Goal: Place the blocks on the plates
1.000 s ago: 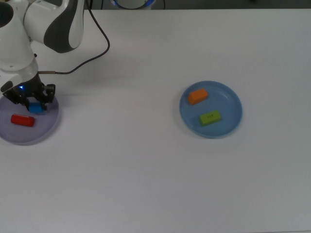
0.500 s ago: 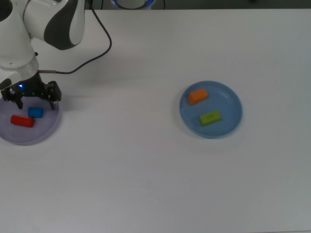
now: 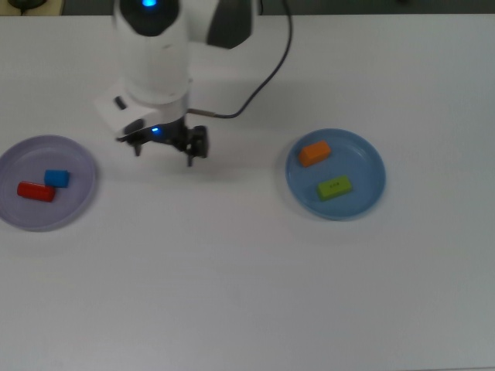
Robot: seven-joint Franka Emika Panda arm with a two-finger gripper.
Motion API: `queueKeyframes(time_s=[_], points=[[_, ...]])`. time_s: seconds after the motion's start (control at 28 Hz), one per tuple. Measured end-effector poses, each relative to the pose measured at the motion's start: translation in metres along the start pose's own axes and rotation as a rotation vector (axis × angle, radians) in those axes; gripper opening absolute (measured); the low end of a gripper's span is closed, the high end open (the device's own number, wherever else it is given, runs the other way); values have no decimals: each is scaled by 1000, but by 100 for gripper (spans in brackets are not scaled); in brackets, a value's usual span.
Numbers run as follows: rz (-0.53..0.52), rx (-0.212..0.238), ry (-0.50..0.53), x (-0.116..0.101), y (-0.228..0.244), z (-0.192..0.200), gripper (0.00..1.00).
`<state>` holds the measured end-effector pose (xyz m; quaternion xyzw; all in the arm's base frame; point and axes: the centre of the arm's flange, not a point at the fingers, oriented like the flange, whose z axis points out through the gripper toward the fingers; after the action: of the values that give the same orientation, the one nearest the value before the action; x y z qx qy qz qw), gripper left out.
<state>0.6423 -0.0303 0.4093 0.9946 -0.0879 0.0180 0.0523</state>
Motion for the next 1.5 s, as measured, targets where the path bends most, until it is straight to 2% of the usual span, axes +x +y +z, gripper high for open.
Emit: queueKeyframes(time_s=[0.11,0.25,0.68,1.11,1.5], points=[[24,-8,-39,-4,-12,-22,100],[28,-19,-89,-8,-6,-55,100],[16,11,-24,-31,9,-162,100],[9,24,38,-30,12,-198,100],[-33,34,86,-44,20,-232,100]])
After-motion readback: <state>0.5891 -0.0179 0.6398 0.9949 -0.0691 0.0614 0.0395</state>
